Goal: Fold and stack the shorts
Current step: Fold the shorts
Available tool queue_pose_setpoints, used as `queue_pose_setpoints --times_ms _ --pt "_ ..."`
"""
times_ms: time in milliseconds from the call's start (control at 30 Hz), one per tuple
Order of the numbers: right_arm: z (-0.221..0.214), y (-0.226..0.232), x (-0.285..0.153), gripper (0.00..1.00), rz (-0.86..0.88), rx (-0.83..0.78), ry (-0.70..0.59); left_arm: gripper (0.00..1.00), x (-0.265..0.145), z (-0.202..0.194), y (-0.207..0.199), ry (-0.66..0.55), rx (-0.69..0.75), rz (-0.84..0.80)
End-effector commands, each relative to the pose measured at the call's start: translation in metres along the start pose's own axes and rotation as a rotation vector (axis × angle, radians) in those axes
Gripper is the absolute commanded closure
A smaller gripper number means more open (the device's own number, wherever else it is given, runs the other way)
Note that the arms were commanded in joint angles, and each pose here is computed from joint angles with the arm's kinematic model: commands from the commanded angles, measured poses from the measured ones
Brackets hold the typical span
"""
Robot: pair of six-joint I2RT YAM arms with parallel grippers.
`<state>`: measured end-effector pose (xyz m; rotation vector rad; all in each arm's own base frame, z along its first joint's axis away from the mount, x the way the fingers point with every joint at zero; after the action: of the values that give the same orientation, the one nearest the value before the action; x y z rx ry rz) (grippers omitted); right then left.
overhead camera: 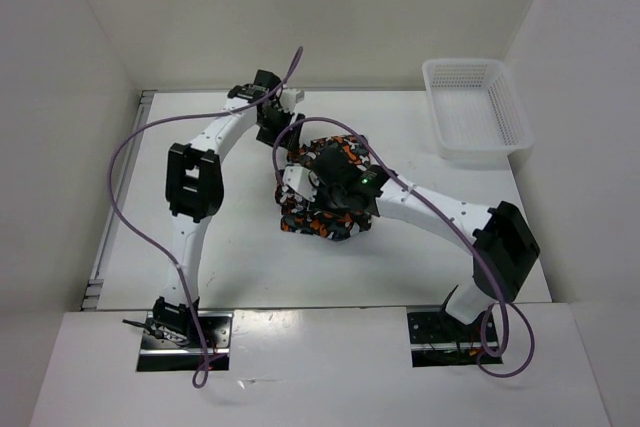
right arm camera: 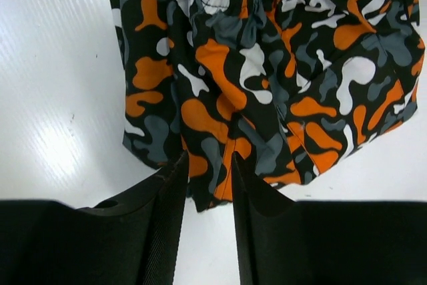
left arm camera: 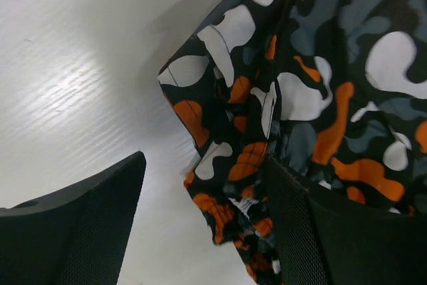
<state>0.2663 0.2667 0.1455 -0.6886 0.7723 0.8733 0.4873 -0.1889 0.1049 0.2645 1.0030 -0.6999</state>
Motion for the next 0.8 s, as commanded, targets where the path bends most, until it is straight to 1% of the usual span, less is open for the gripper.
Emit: queue_pose_setpoints --times_ms 0,33,100,133,233,333,367,400,433,467,500,567,600,667,767 --pt "0.027 -0.002 0.008 0.63 -0.010 -0.048 -0.135 0.21 0.015 -0.006 -0.014 0.045 0.003 -0.059" --pt "0.019 0.000 0.016 0.63 -0.002 -0.065 -0.110 0.21 0.017 -0.005 -0.019 0.046 0.012 -0.065" --pt "0.015 0.007 0.022 0.63 0.037 -0.078 -0.100 0.25 0.016 -0.006 -0.022 0.051 0.009 -0.077" --pt "0.016 0.008 0.022 0.63 0.050 -0.087 -0.105 0.30 0.018 -0.010 -0.022 0.061 0.006 -0.080" --pt "0.006 0.013 0.030 0.57 0.068 -0.088 -0.085 0.37 0.018 -0.014 -0.027 0.069 -0.001 -0.107" --pt "-0.004 0.017 0.045 0.52 0.075 -0.089 -0.063 0.52 0.018 -0.013 -0.031 0.061 -0.002 -0.133" --pt "-0.008 0.019 0.050 0.52 0.079 -0.089 -0.053 0.57 0.018 -0.013 -0.031 0.061 -0.002 -0.133" --pt "-0.008 0.019 0.053 0.52 0.079 -0.089 -0.053 0.66 0.018 -0.013 -0.031 0.061 -0.002 -0.133" --pt "-0.015 0.020 0.060 0.52 0.077 -0.089 -0.030 0.70 0.018 -0.013 -0.031 0.061 -0.002 -0.133" --pt "-0.018 0.020 0.065 0.52 0.069 -0.089 -0.024 0.72 0.018 -0.014 -0.030 0.063 -0.002 -0.125" --pt "-0.020 0.014 0.065 0.52 0.047 -0.082 -0.016 0.72 0.018 -0.017 -0.027 0.080 -0.003 -0.101" --pt "-0.024 0.013 0.069 0.52 0.038 -0.082 -0.008 0.51 0.013 -0.019 -0.023 0.096 -0.003 -0.069" --pt "-0.025 0.010 0.069 0.52 0.033 -0.075 -0.006 0.42 0.001 -0.015 -0.022 0.092 0.002 -0.042" --pt "-0.025 0.010 0.064 0.52 0.030 -0.074 -0.015 0.29 -0.019 -0.013 -0.014 0.069 -0.008 -0.014" --pt "-0.032 0.013 0.067 0.52 0.034 -0.053 -0.004 0.24 -0.021 -0.033 -0.007 0.119 -0.039 -0.002"
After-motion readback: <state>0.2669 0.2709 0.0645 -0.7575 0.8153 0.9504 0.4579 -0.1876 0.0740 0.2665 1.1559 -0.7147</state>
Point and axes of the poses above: each gripper's point midway between its finger pads, its own x axis out along the fingers, its own y axis along the line the jaws close on, z = x × y, the point moved 2 cm from there along -x, back along the fingers, and after that the axes turned 14 degrees about x, right-handed, at the moved point
